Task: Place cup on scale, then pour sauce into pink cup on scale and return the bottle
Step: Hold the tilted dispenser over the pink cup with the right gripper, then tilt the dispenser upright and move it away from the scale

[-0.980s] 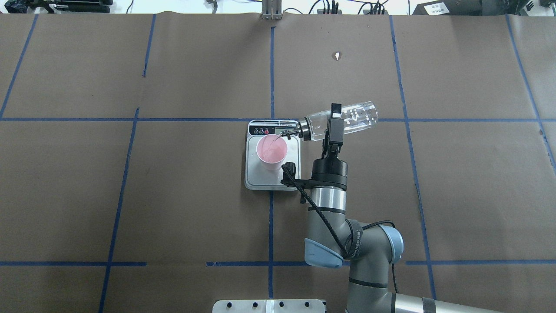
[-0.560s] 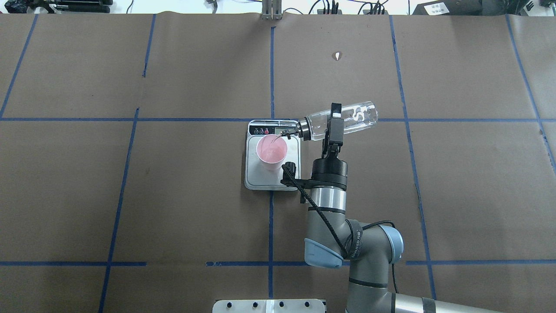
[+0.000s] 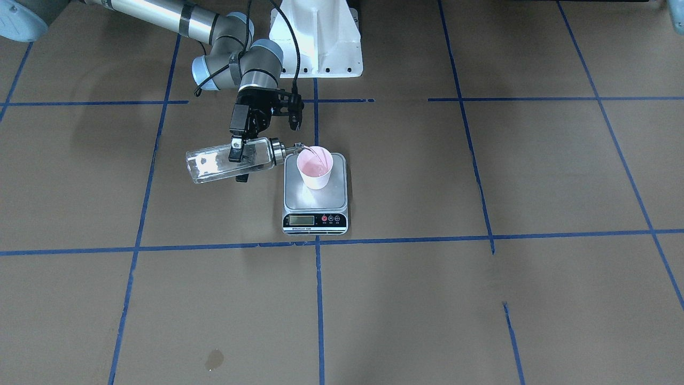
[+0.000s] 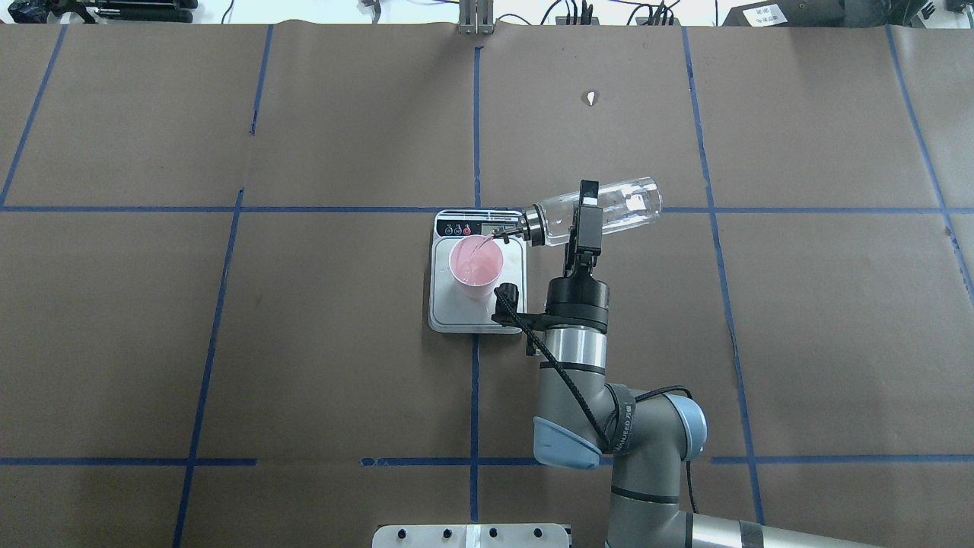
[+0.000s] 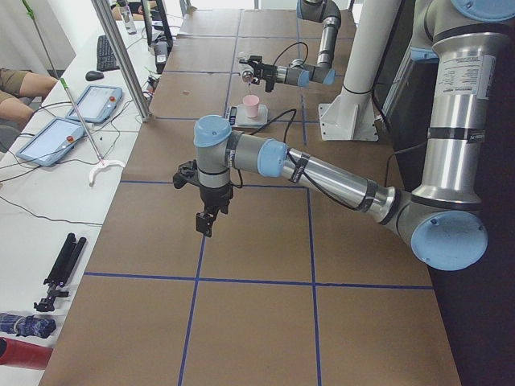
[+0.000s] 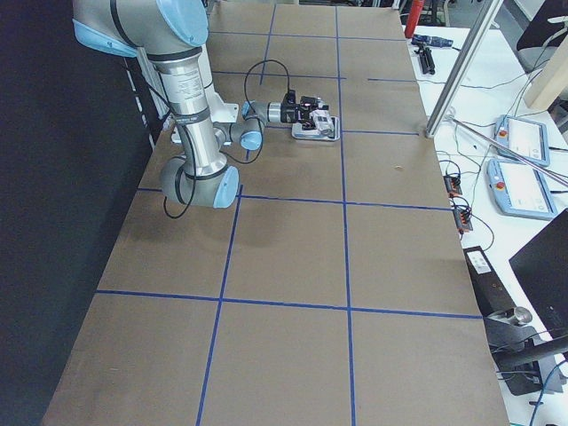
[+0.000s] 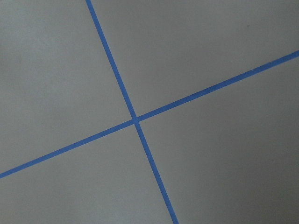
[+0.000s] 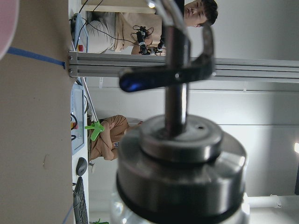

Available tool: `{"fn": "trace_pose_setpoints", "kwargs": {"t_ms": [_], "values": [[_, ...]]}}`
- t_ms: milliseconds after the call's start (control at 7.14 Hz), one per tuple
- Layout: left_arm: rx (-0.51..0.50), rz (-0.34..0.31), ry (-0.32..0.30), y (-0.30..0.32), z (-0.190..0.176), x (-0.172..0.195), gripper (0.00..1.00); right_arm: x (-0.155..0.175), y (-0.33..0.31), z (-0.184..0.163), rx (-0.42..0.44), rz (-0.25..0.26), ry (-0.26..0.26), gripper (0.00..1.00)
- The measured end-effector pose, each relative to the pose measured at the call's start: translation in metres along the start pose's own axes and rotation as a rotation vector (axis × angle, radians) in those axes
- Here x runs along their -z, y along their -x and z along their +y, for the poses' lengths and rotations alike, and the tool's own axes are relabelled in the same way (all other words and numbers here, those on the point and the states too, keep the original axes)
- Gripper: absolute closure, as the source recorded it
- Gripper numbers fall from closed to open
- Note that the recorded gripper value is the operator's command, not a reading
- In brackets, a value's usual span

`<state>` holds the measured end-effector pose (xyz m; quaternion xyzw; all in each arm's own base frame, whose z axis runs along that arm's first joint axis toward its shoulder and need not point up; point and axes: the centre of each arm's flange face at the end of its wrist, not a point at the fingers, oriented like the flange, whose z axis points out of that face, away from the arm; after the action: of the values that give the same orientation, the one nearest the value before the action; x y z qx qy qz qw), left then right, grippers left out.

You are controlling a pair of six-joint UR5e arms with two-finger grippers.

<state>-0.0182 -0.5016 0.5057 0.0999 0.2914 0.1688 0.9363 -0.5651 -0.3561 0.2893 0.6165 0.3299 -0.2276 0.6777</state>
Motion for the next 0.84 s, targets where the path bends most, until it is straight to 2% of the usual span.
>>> {"fn": "trace_pose_setpoints", "kwargs": {"t_ms": [420,840], "values": [[0.000,0.000,-0.001,-0.001,-0.001,0.001,0.00,0.000,-0.020,-0.004,-0.084,-0.024,-0.009,1.00],[0.001,0.000,-0.002,-0.001,-0.001,0.003,0.00,-0.001,-0.029,-0.002,-0.226,-0.068,-0.030,1.00]]}}
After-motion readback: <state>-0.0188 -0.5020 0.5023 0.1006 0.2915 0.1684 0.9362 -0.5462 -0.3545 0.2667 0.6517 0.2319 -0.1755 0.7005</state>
